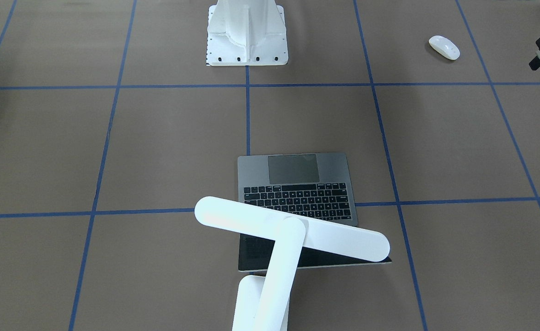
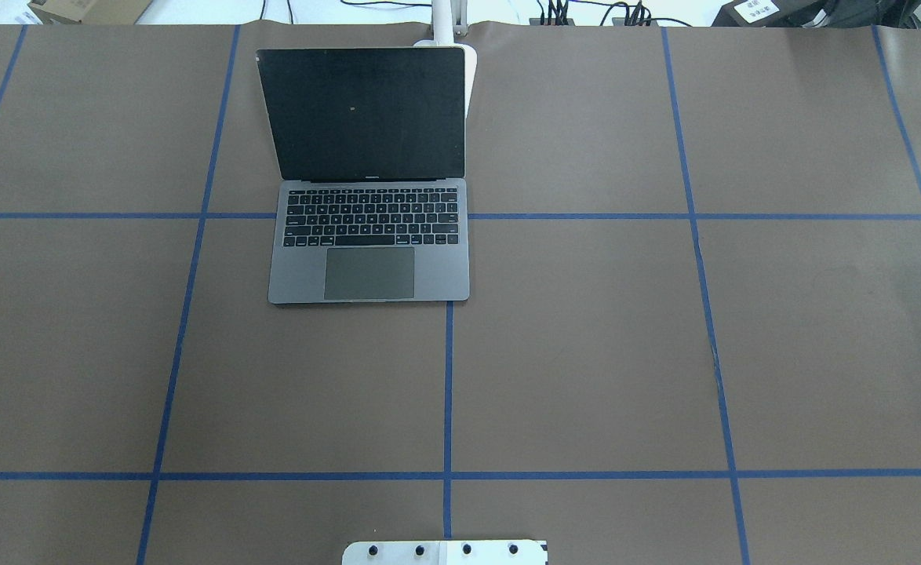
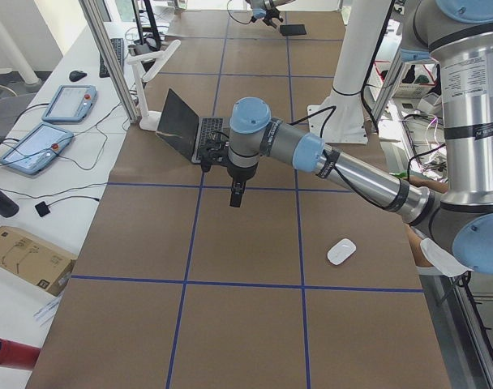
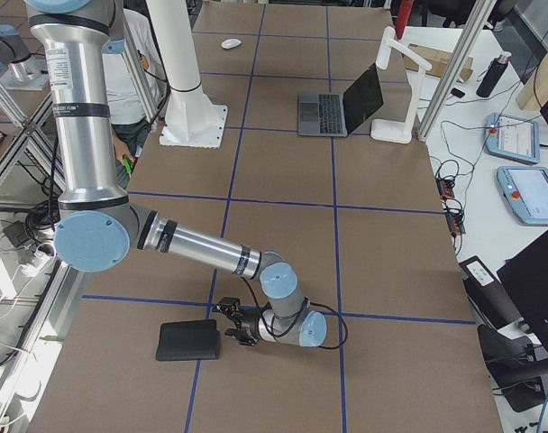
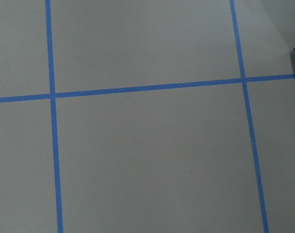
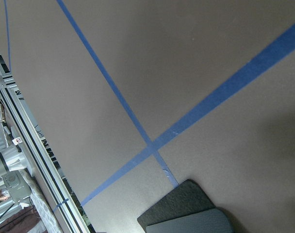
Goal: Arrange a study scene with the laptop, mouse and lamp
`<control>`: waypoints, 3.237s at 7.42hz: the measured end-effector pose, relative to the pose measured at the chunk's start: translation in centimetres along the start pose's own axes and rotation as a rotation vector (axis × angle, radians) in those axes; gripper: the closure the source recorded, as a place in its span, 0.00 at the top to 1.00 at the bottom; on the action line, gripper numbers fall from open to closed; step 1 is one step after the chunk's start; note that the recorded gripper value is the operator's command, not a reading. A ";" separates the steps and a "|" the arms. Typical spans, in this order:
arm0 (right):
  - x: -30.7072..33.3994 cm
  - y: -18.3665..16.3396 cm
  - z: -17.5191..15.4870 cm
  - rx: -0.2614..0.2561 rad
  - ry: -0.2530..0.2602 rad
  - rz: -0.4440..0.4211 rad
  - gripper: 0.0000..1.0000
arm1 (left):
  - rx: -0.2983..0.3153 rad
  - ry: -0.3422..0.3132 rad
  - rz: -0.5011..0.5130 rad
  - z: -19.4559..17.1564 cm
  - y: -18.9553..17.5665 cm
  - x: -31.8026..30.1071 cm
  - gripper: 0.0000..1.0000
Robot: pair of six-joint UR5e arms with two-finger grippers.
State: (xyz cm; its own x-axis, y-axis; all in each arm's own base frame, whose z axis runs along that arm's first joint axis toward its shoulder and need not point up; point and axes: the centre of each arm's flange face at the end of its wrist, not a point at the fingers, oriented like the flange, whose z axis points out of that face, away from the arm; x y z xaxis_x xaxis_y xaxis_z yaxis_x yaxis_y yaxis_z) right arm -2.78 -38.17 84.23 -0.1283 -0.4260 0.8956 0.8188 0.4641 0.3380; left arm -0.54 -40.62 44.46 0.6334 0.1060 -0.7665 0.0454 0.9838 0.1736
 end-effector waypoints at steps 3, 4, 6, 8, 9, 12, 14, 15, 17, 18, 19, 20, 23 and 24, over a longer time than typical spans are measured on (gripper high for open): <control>0.1 -0.2 0.3 -0.010 -0.005 0.000 0.89 | 0.004 0.000 -0.004 -0.2 0.0 0.2 1.00; 0.1 -0.2 0.4 -0.011 -0.006 0.000 0.89 | 0.004 0.000 -0.005 -0.2 0.0 0.2 1.00; 0.4 -0.1 0.7 -0.015 -0.013 0.006 0.89 | 0.005 0.000 -0.004 -0.2 0.0 0.2 1.00; 1.0 -0.1 1.1 -0.021 -0.012 0.006 0.89 | 0.005 0.000 -0.004 -0.2 0.0 0.2 1.00; 1.2 -0.2 1.1 -0.023 -0.010 0.002 0.89 | 0.005 0.000 -0.004 -0.2 0.0 0.2 1.00; 1.2 -0.7 0.7 -0.027 -0.001 -0.010 0.89 | 0.005 0.000 -0.004 -0.3 0.1 0.3 1.00; 1.3 -0.5 0.4 -0.028 0.014 -0.026 0.89 | 0.005 0.001 -0.003 -0.3 0.1 0.3 1.00; 1.4 -0.3 0.1 -0.030 0.036 -0.043 0.89 | 0.006 0.002 -0.003 -0.3 0.1 0.4 1.00; 1.6 0.2 0.1 -0.036 0.052 -0.055 0.90 | 0.008 0.002 -0.010 -0.4 0.1 0.5 1.00; 1.7 0.4 0.3 -0.037 0.052 -0.054 0.90 | 0.010 0.003 -0.011 -0.5 0.1 0.6 1.00; 1.7 0.9 0.7 -0.037 0.046 -0.049 0.90 | 0.013 0.003 -0.009 -0.7 0.2 0.7 1.00; 1.7 1.4 1.2 -0.037 0.040 -0.043 0.90 | 0.014 0.003 -0.008 -0.8 0.3 0.8 1.00; 1.6 2.7 2.4 -0.035 0.028 -0.033 0.90 | 0.018 0.004 -0.008 -1.2 0.9 1.1 1.00; 1.6 2.9 2.6 -0.035 0.026 -0.031 0.90 | 0.019 0.004 -0.009 -1.3 0.9 1.2 1.00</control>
State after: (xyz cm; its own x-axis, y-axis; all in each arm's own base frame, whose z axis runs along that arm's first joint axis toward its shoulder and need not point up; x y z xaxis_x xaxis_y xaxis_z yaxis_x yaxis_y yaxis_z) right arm -2.05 -35.51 87.39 -0.1397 -0.4597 0.8770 0.8337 0.4233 0.3547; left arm -0.73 -39.40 42.92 0.6300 0.0980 -0.7704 0.0659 0.9817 0.1787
